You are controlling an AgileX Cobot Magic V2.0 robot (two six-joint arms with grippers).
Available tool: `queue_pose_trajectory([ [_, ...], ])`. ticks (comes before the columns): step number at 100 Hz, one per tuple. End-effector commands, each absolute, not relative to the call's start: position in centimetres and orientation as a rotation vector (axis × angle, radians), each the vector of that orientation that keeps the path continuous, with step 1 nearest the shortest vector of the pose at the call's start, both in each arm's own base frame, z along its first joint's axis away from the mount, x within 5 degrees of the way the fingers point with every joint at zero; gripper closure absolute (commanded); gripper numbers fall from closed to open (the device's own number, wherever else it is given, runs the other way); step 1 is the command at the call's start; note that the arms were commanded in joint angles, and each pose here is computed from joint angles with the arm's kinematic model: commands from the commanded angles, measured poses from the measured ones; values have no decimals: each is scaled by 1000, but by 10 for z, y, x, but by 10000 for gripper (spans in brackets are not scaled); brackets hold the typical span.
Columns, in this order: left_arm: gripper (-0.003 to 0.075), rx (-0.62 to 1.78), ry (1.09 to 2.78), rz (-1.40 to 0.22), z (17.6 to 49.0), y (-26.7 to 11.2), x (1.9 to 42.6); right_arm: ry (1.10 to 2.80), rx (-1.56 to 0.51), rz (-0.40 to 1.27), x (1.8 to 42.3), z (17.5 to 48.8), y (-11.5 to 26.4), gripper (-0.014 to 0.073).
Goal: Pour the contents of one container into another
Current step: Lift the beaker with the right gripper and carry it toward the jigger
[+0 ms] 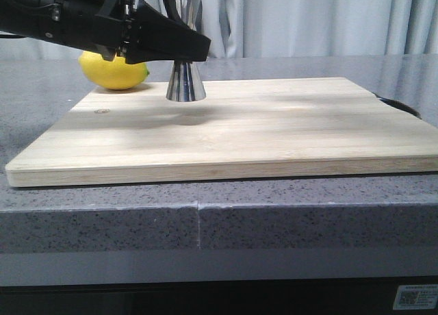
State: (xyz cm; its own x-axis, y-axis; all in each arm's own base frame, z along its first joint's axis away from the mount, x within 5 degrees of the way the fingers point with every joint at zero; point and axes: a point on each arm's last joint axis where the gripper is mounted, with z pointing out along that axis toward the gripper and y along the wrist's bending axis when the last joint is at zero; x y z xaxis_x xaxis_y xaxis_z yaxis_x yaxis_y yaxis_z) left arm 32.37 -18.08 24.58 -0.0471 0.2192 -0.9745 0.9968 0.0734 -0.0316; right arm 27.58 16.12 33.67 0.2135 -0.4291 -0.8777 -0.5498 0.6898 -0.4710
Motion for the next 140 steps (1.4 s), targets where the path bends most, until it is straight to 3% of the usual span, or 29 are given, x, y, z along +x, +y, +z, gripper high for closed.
queue_pose_trajectory([
  [1, 739, 1267, 1278, -1152, 282, -184, 313, 1263, -840, 116, 267, 373, 162, 349],
  [35, 739, 1268, 1277, -1153, 282, -184, 313, 1224, -858, 90, 267, 384, 164, 349],
  [140, 739, 1280, 1275, -1160, 282, -184, 312, 1228, -966, 69, 275, 365, 178, 349],
])
